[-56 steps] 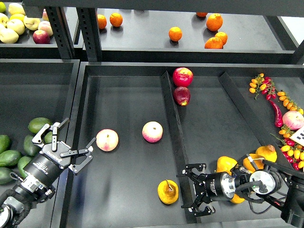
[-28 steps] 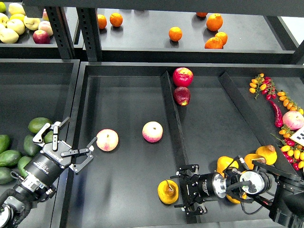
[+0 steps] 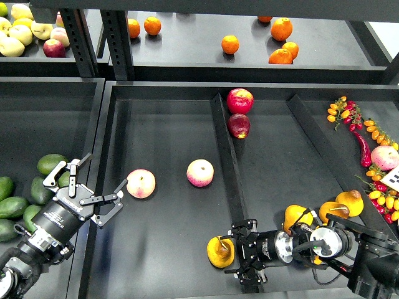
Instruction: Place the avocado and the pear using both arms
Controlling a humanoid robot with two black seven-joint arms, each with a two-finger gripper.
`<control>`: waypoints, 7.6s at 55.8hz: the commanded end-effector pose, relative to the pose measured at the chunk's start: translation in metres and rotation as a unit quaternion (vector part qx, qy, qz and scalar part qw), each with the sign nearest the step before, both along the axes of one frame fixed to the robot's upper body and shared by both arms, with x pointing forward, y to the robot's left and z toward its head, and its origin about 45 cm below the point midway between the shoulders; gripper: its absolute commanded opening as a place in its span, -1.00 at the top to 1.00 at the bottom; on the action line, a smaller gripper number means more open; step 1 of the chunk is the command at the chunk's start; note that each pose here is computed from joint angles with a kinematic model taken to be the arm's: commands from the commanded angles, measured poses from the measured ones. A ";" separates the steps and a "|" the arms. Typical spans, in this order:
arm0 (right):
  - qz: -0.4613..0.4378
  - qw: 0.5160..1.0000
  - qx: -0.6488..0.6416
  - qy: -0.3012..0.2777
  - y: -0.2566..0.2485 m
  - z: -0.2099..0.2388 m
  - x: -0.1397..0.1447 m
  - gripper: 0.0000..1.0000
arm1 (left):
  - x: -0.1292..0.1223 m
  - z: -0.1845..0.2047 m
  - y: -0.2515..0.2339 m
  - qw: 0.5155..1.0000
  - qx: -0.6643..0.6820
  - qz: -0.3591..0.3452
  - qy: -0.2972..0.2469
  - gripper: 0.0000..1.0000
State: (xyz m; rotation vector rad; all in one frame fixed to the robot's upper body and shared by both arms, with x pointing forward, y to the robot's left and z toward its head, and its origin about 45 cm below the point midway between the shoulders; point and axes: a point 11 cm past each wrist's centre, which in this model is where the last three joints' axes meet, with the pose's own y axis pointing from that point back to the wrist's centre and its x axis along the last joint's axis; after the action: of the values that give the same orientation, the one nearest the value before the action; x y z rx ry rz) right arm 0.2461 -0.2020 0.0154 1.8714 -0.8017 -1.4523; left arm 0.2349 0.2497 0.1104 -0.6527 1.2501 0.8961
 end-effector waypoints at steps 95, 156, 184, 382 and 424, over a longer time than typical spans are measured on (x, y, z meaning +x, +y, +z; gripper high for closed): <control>-0.036 0.998 0.049 -0.012 0.022 0.012 0.015 0.59 | -0.001 -0.001 -0.004 1.000 -0.001 -0.006 0.002 -0.99; -0.145 0.980 0.045 -0.127 -0.097 0.125 0.070 0.60 | -0.002 -0.002 -0.013 1.000 -0.004 -0.019 0.004 -0.99; -0.144 0.988 -0.011 -0.059 -0.137 0.071 0.000 0.57 | -0.005 -0.004 -0.021 0.999 -0.007 -0.032 0.008 -0.99; -0.470 0.784 0.374 -0.157 -0.049 0.153 0.169 -0.99 | 0.008 0.006 -0.020 1.000 -0.013 -0.015 -0.013 -0.99; -0.488 0.757 0.373 -0.221 -0.072 0.139 0.097 -0.99 | 0.012 0.013 -0.017 0.999 -0.021 0.019 -0.028 -0.99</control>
State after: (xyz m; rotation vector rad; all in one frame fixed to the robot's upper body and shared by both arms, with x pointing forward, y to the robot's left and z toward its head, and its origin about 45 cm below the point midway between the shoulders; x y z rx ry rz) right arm 0.3591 -0.2757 0.1556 2.6105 -1.8487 -2.2106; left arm 0.2479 0.2333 0.1244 -0.7322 1.2099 0.8791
